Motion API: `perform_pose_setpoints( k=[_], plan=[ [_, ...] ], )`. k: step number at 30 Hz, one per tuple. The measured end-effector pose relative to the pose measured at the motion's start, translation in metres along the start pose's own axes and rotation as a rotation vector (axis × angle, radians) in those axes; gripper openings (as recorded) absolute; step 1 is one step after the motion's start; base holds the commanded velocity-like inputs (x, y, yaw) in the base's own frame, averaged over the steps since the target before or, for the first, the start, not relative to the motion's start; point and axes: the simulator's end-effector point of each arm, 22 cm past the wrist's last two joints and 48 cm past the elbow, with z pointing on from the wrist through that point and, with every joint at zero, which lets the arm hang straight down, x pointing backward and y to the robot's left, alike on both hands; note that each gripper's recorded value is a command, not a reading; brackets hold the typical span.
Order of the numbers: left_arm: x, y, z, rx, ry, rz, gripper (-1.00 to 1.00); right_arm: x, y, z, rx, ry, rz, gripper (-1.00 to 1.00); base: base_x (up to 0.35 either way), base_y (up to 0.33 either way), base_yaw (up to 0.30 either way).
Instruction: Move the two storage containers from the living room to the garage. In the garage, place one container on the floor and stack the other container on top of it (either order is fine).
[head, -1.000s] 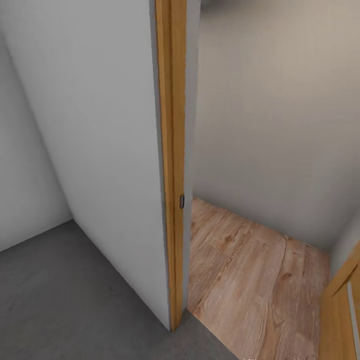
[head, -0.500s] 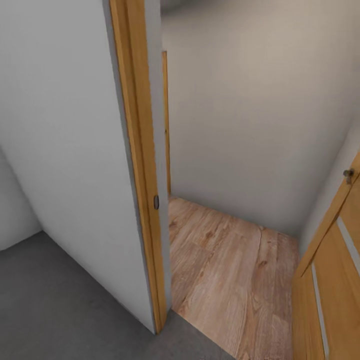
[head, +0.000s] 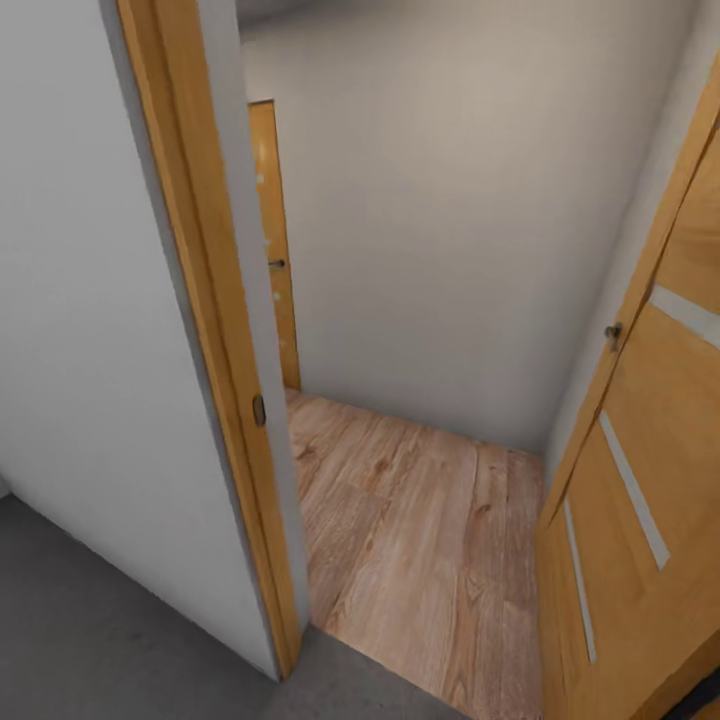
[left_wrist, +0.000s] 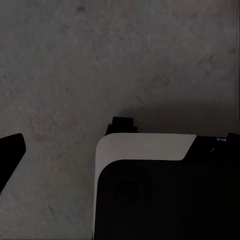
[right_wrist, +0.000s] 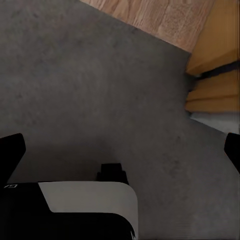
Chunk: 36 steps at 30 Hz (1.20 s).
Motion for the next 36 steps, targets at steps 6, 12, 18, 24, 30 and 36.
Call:
perform_pose_setpoints(
  k=[6,12,18,24,30,36],
  plan=[
    [-0.0005,-0.0001,-0.0003,0.001,-0.002,0.002,1.0,-0.0005,0.0,-0.0003,0.0,-0.002,0.0,1.0,0.189,0.0,-0.29],
    [-0.0006,-0.0001,-0.0004,0.001,-0.002,0.003,1.0,-0.0009,0.001,-0.0004,-0.001,-0.002,0.0,1.0,0.325,0.0,-0.084],
    [-0.0006,0.0001,-0.0003,0.001,-0.002,0.003,1.0,-0.0006,0.0012,-0.0004,-0.002,-0.002,0.0,1.0,0.28,0.0,-0.1],
    [-0.0006,-0.001,-0.0002,0.002,-0.002,0.003,1.0,-0.0005,0.0012,-0.0002,-0.002,-0.001,0.0,1.0,0.041,0.0,-0.273],
    [-0.0006,-0.0014,-0.0002,0.002,-0.002,0.003,1.0,-0.0006,0.0012,-0.0002,-0.002,-0.001,0.0,1.0,0.004,0.0,-0.293],
    [-0.0006,-0.0013,-0.0002,0.002,-0.002,0.003,1.0,-0.0006,0.0012,-0.0002,-0.001,-0.001,0.0,1.0,0.0,0.0,-0.295]
  ],
)
